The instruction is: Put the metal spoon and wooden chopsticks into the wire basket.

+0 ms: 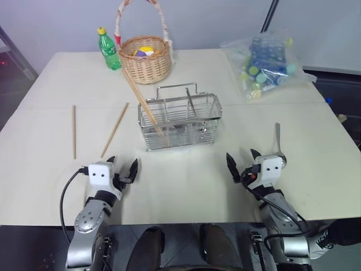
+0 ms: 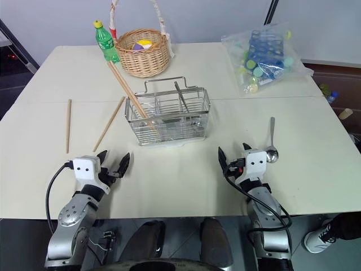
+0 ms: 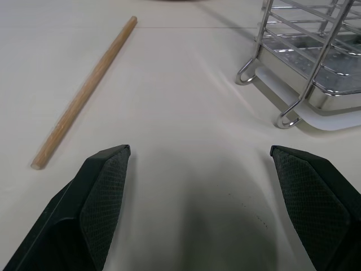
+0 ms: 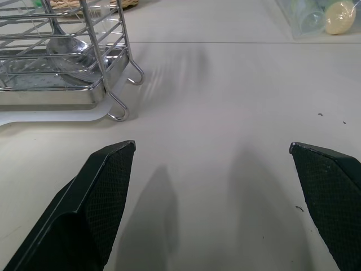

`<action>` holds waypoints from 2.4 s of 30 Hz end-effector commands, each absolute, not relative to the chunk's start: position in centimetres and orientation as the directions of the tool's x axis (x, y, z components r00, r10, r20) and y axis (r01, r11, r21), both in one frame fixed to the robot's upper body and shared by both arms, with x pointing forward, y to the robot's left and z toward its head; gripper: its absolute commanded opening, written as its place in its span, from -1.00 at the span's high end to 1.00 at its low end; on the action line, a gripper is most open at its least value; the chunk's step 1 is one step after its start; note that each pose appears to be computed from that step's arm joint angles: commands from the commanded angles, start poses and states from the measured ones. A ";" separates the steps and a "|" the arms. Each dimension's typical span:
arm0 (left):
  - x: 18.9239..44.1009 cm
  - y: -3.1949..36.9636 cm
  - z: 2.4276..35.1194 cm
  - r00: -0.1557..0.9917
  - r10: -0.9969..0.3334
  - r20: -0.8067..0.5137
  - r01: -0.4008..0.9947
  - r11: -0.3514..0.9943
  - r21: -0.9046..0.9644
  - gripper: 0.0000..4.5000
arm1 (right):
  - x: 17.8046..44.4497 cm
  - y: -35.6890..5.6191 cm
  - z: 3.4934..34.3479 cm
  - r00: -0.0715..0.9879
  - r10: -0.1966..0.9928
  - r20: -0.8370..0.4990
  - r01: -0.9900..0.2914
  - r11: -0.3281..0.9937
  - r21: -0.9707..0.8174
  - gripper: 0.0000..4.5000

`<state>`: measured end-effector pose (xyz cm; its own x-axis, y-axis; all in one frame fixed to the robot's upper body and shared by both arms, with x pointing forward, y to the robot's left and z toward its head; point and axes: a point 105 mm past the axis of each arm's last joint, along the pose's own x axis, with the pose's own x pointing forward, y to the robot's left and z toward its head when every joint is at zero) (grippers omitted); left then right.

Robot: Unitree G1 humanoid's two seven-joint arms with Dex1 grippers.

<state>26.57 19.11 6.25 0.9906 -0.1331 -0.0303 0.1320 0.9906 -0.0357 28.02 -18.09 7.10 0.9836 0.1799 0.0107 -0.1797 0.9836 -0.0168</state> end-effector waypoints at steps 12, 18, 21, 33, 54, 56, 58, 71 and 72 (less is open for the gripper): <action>25.6 19.8 6.8 0.987 -0.160 -0.022 0.160 0.987 -0.003 -0.86 | 28.5 -17.3 8.1 0.973 0.224 0.054 -0.223 0.974 -0.030 -1.00; 24.3 19.1 8.9 0.938 -0.347 -0.021 0.348 0.937 0.024 -0.86 | 28.5 -17.3 8.0 0.973 0.226 0.050 -0.225 0.974 -0.032 -1.00; 23.6 18.7 10.5 0.886 -0.462 -0.036 0.464 0.883 0.069 -0.86 | 28.7 -17.3 7.9 0.972 0.229 0.049 -0.228 0.973 -0.032 -1.00; 21.3 14.8 17.2 0.584 -0.810 -0.052 0.810 0.577 0.107 -0.86 | 29.2 -17.4 8.0 0.972 0.228 0.052 -0.226 0.973 -0.035 -1.00; 21.8 12.7 21.2 0.369 -0.928 -0.045 0.925 0.363 0.110 -0.86 | 30.3 -18.7 12.6 0.977 0.210 0.035 -0.207 0.976 -0.063 -1.00; 21.9 12.9 20.9 0.369 -0.928 -0.049 0.926 0.363 0.106 -0.86 | 30.4 -19.1 13.8 0.980 0.199 0.027 -0.197 0.979 -0.053 -1.00; 22.1 13.0 20.4 0.371 -0.927 -0.054 0.926 0.365 0.098 -0.86 | 30.7 -19.7 15.2 0.983 0.180 0.023 -0.179 0.983 -0.032 -1.00; 23.6 12.8 16.6 0.396 -0.918 -0.042 0.917 0.392 0.070 -0.86 | 32.5 -23.8 15.6 0.987 0.011 -0.159 -0.001 0.998 0.061 -1.00; 23.6 12.7 16.4 0.393 -0.919 -0.041 0.918 0.390 0.068 -0.86 | 32.6 -24.1 15.6 0.985 0.006 -0.175 0.005 0.998 0.062 -1.00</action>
